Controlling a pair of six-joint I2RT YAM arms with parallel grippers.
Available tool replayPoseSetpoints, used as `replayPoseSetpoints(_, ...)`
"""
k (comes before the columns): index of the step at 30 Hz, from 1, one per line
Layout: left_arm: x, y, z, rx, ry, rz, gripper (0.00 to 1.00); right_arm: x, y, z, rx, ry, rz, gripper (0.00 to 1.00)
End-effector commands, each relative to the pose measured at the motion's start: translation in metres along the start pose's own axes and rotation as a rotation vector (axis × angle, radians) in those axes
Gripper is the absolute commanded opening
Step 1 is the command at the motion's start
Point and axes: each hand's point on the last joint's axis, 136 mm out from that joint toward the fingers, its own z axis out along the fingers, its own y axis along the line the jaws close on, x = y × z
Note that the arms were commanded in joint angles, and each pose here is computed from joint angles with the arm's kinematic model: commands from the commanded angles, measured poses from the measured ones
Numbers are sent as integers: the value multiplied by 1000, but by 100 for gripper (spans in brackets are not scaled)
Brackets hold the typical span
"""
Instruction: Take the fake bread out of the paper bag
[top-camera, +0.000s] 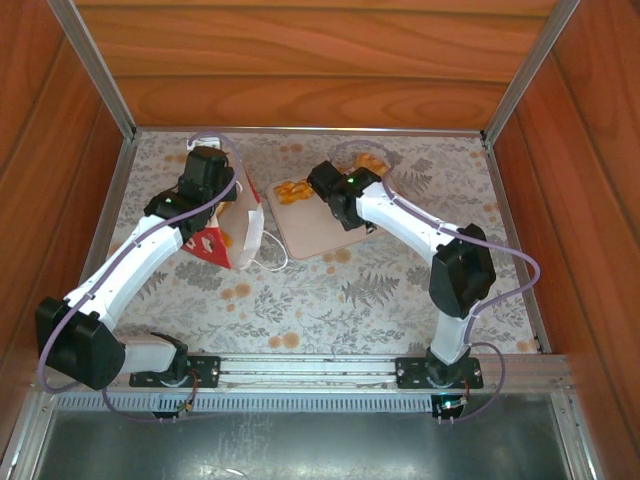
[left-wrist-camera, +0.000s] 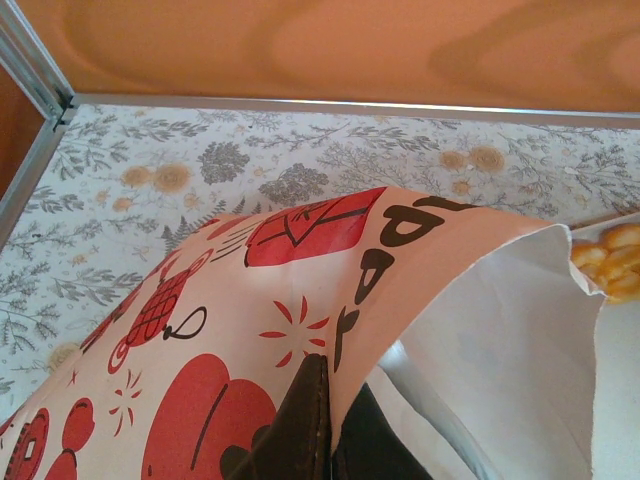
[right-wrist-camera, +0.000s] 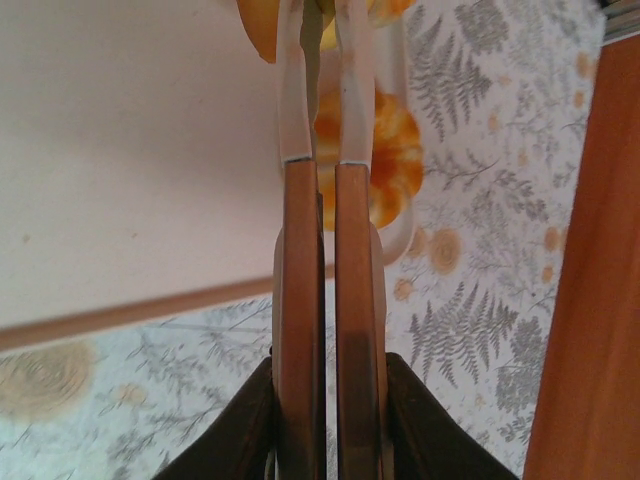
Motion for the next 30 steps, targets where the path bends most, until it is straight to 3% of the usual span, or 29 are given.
replayPoseSetpoints(1,-2,3,-1,1,-14,-31,0,-18,-19,9,108,-47,20,12)
replayPoseSetpoints(7,-2,3,-1,2,-12,-28,0,-24,-19,29,148,-15,-13,13)
replayPoseSetpoints(16,-4,3,-2,0,-17,-27,0,-16,1,45,97,44,-55,18)
replayPoseSetpoints(30,-9,3,-5,5,-32,-33,0,16,36,34,-124,158,-117,35)
